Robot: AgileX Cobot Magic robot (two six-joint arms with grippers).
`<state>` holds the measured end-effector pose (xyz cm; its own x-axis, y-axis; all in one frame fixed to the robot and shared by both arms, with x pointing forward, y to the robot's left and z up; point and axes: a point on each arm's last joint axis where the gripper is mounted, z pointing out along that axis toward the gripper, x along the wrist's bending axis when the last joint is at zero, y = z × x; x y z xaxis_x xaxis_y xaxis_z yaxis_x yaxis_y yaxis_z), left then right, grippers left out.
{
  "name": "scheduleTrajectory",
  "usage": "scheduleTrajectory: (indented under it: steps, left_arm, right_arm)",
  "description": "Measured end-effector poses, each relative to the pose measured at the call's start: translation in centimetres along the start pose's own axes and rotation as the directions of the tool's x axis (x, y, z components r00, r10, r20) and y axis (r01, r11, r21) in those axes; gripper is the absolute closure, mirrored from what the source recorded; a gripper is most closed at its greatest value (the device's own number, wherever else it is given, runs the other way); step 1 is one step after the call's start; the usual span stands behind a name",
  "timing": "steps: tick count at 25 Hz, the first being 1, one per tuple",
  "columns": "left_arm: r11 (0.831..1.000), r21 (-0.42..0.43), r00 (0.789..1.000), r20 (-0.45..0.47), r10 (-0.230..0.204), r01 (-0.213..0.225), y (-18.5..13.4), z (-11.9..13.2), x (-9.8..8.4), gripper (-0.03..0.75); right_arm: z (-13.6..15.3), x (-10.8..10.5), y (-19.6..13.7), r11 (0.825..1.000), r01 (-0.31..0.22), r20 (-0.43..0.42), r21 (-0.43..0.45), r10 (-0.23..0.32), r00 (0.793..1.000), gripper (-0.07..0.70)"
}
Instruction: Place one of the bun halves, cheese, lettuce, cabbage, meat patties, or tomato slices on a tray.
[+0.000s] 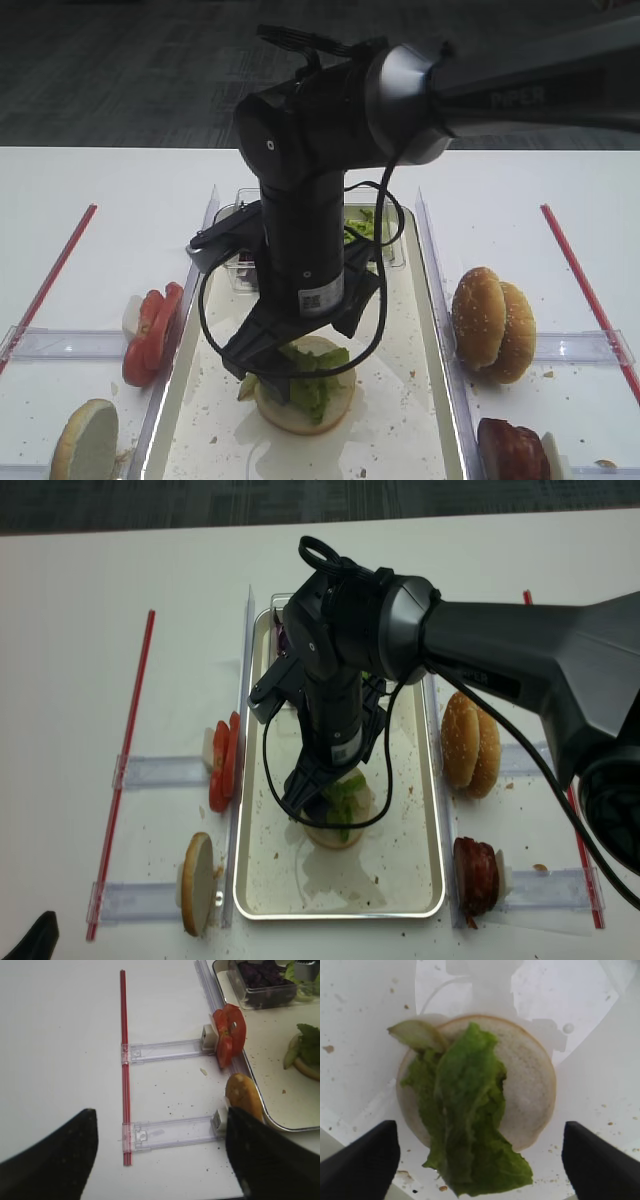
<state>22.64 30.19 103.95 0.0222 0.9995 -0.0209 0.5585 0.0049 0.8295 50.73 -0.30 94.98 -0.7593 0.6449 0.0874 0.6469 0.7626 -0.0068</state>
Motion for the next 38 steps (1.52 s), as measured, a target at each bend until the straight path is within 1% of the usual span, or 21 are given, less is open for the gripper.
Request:
scheduleTrajectory:
  steps: [4,6,7,9,13,15,18,22,26,31,33,35,37,38]
  left_arm:
    - [1.0,0.0,1.0,0.0,0.0,0.0,0.0,0.0,0.0,0.224]
    - [1.0,0.0,1.0,0.0,0.0,0.0,0.0,0.0,0.0,0.224]
    - [1.0,0.0,1.0,0.0,0.0,0.0,0.0,0.0,0.0,0.224]
    - [1.0,0.0,1.0,0.0,0.0,0.0,0.0,0.0,0.0,0.224]
    - [1.0,0.0,1.0,0.0,0.0,0.0,0.0,0.0,0.0,0.224]
    - [1.0,0.0,1.0,0.0,0.0,0.0,0.0,0.0,0.0,0.224]
    - [1.0,0.0,1.0,0.0,0.0,0.0,0.0,0.0,0.0,0.224]
    - [1.0,0.0,1.0,0.0,0.0,0.0,0.0,0.0,0.0,0.224]
    - [1.0,0.0,1.0,0.0,0.0,0.0,0.0,0.0,0.0,0.224]
    - [1.0,0.0,1.0,0.0,0.0,0.0,0.0,0.0,0.0,0.224]
    - [1.0,0.0,1.0,0.0,0.0,0.0,0.0,0.0,0.0,0.224]
    - [1.0,0.0,1.0,0.0,0.0,0.0,0.0,0.0,0.0,0.224]
    - [1.0,0.0,1.0,0.0,0.0,0.0,0.0,0.0,0.0,0.224]
    - [1.0,0.0,1.0,0.0,0.0,0.0,0.0,0.0,0.0,0.224]
  right_arm:
    - [0.0,0.0,-0.1,1.0,0.001,0.0,0.013,-0.001,1.0,-0.046]
    - [-0.3,0.0,-0.2,0.999,0.004,0.003,0.039,-0.005,1.0,-0.046]
    - [-0.7,0.0,0.0,0.999,0.007,0.007,0.036,-0.008,1.0,-0.046]
    - [-1.6,-0.1,0.5,1.0,0.011,0.02,0.007,-0.011,1.0,-0.046]
    - [-3.8,0.0,1.8,0.997,-0.011,0.028,-0.079,0.013,1.0,-0.046]
    - [-4.8,0.2,2.3,0.993,-0.026,0.018,-0.112,0.028,0.999,-0.046]
    - [-6.0,0.4,2.5,0.988,-0.035,-0.003,-0.148,0.035,0.999,-0.046]
    - [-8.0,0.7,1.9,0.981,-0.032,-0.004,-0.193,0.032,0.999,-0.046]
    - [-9.1,0.8,1.6,0.976,-0.03,-0.004,-0.216,0.03,1.0,-0.046]
    - [-9.1,0.8,1.5,0.977,-0.028,-0.003,-0.213,0.028,1.0,-0.046]
    - [-9.1,0.6,1.5,0.977,-0.021,0.012,-0.212,0.024,1.0,-0.046]
    - [-9.1,0.3,1.5,0.978,-0.015,0.054,-0.21,0.027,0.998,-0.046]
    - [-9.1,-0.1,1.5,0.978,-0.02,0.09,-0.21,0.039,0.995,-0.046]
    - [-9.1,-0.5,1.5,0.977,-0.037,0.104,-0.211,0.06,0.993,-0.046]
